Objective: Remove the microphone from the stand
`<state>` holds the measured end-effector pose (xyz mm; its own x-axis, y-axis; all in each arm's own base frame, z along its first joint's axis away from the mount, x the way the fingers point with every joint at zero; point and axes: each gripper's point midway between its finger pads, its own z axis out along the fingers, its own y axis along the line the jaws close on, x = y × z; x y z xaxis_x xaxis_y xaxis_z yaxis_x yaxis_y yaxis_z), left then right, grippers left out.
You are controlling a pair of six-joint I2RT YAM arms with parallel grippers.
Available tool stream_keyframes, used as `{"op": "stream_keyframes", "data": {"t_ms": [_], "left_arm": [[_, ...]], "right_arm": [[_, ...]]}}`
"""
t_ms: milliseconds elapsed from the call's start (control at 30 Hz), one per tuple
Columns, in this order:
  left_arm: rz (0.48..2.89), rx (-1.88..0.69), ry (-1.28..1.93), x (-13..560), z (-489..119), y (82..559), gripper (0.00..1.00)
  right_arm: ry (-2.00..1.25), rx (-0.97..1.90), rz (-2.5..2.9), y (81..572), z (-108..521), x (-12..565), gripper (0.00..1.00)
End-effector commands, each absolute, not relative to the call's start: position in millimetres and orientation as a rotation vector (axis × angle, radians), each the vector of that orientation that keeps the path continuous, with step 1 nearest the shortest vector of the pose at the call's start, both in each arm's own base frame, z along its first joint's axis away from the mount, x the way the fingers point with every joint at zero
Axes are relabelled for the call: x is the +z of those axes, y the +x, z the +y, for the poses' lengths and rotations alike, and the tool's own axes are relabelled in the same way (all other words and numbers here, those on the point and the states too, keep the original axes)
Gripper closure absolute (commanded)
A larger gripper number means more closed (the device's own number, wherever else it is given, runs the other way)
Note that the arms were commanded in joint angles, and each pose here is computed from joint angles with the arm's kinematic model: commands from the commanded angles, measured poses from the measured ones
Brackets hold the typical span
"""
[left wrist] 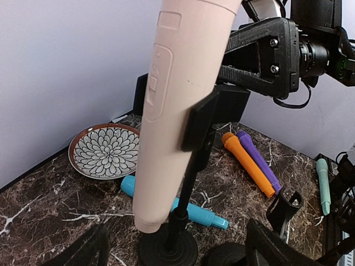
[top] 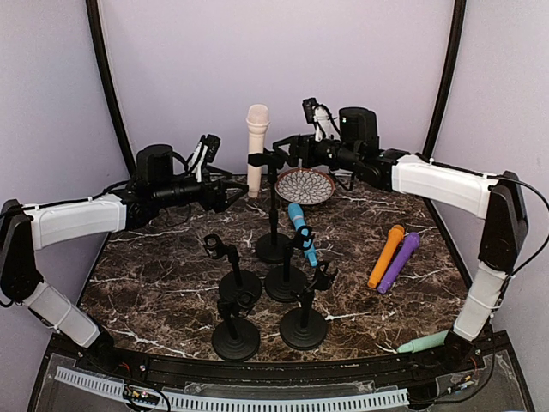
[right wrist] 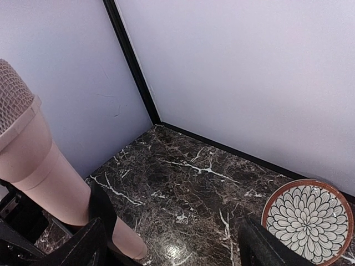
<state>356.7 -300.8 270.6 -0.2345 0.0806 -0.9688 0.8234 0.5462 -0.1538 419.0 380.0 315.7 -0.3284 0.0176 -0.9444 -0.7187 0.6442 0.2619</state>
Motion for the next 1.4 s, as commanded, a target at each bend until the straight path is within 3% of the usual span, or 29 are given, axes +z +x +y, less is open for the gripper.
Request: {"op": "stream_keyframes", "data": {"t_ms": [0,433,833,1367], "left_arm": [[1.632,-0.837,0.784,284.5,-298.7,347.7,0.13],[1.61,-0.843,0.778,291.6,-297.9,345.7,0.13],[1.611,-0.847,0.776,290.1,-297.8,344.8,0.13],[1.613,-0.851,0.774,288.8,-297.4,343.7,0.13]], "right_arm": [[-0.694,0.659,2.158,403.9,365.4,174.0,0.18],[-0.581,0.864,1.97,393.9,381.1,289.1,0.15],[-0.579,0.84,1.99,387.9,390.1,278.0,0.15],[-0.459,0.806,1.921,405.9,385.5,309.7,0.09]]}}
